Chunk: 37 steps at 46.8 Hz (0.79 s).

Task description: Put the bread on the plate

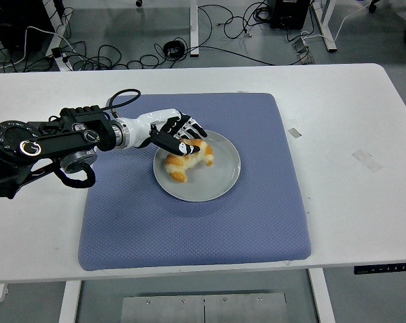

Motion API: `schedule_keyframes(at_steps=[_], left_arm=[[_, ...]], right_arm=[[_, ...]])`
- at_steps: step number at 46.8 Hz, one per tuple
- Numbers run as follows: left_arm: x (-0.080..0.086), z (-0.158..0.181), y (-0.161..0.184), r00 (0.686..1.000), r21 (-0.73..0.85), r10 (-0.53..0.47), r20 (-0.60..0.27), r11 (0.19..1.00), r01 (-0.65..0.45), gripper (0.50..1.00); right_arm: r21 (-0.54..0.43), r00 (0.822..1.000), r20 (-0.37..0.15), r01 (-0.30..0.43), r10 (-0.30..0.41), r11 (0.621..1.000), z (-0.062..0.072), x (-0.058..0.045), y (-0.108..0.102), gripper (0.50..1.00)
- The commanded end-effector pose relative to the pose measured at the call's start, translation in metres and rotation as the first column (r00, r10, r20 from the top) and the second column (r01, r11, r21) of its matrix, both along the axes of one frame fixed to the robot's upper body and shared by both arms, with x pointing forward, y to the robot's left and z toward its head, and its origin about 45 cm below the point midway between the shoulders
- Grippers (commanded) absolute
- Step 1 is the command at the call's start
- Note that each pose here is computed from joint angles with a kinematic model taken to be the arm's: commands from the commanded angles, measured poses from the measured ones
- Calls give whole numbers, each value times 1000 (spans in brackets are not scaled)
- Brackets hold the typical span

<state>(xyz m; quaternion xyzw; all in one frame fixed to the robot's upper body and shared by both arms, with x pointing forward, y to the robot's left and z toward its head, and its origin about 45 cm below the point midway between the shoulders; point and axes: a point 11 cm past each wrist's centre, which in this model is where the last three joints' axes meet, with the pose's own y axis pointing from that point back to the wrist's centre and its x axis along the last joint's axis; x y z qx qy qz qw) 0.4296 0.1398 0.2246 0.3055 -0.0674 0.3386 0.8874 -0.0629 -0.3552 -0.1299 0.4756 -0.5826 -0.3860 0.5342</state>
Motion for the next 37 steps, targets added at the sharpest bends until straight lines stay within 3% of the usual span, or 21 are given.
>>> schedule_keyframes(at_steps=[1, 15, 28, 37], left_arm=[[0, 1, 0, 1000, 0, 0, 2, 1000, 0, 658], [0, -1, -1, 1000, 0, 0, -1, 1000, 0, 695], [0, 0, -1, 1000, 0, 0, 1, 1000, 0, 792], [0, 0, -1, 1000, -1, 1, 1, 1000, -1, 821]], right_arm=[[1, 1000, 1, 0, 0, 1000, 0, 0, 0, 1000], [1, 1000, 1, 0, 0, 1000, 0, 0, 0, 1000], [-1, 1000, 1, 0, 0, 1000, 0, 0, 0, 1000], [1, 1000, -1, 0, 0, 1000, 0, 0, 0, 1000]])
